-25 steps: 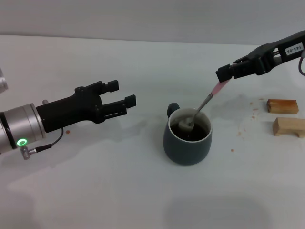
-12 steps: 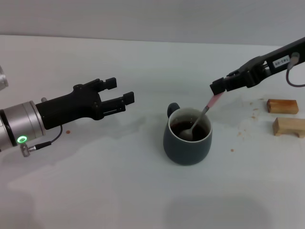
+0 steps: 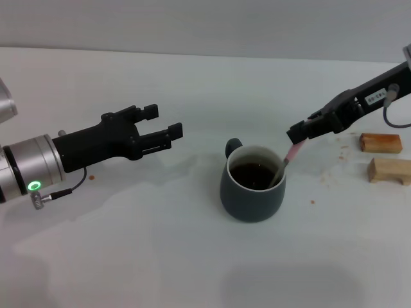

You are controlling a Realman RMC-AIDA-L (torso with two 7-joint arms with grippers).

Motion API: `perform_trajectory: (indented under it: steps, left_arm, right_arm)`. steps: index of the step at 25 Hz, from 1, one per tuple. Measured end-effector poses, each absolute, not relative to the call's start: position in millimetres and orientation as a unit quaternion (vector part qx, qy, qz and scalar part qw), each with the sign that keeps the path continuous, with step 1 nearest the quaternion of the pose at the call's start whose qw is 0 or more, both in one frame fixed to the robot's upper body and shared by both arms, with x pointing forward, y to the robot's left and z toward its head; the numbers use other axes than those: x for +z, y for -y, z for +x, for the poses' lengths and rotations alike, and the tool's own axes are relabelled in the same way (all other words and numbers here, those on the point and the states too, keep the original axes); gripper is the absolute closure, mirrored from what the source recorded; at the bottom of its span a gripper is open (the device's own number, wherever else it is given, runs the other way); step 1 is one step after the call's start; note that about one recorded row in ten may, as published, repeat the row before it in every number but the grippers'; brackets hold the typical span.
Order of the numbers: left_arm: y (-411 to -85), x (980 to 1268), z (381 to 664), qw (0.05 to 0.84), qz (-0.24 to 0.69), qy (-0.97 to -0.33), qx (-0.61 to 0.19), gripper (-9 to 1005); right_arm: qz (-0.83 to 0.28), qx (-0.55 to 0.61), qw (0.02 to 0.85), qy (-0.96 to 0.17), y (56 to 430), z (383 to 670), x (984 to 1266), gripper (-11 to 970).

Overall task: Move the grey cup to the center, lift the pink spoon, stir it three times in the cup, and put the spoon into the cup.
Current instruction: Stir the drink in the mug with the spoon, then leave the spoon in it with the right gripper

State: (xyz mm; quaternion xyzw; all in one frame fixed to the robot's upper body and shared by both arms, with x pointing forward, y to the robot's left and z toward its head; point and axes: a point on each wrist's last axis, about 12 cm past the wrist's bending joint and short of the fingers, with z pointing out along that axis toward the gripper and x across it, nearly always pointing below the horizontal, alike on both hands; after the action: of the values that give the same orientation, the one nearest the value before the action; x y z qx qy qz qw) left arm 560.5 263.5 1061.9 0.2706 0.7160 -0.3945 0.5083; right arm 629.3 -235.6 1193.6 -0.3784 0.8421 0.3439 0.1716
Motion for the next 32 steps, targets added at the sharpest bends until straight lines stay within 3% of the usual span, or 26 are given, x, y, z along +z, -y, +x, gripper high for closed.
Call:
perform_trajectory:
  steps: [8,18,32]
  left_arm:
    - [-260,1063,562,0.509,0.273,-0.713,-0.397,170]
    - [-256,1063,562,0.508,0.276,-0.711,-0.4,170]
    - [-254,1062,561,0.507,0.278,-0.711,-0.401,170]
  right_arm:
    - [-0.371,0.33,0.186,-0.848,240,635,1197,857]
    - [-0.391,0.322,0.2,-0.839,217,648,1208,856]
    - [-0.418,0.332,0.179,-0.826,204,643,1212,856]
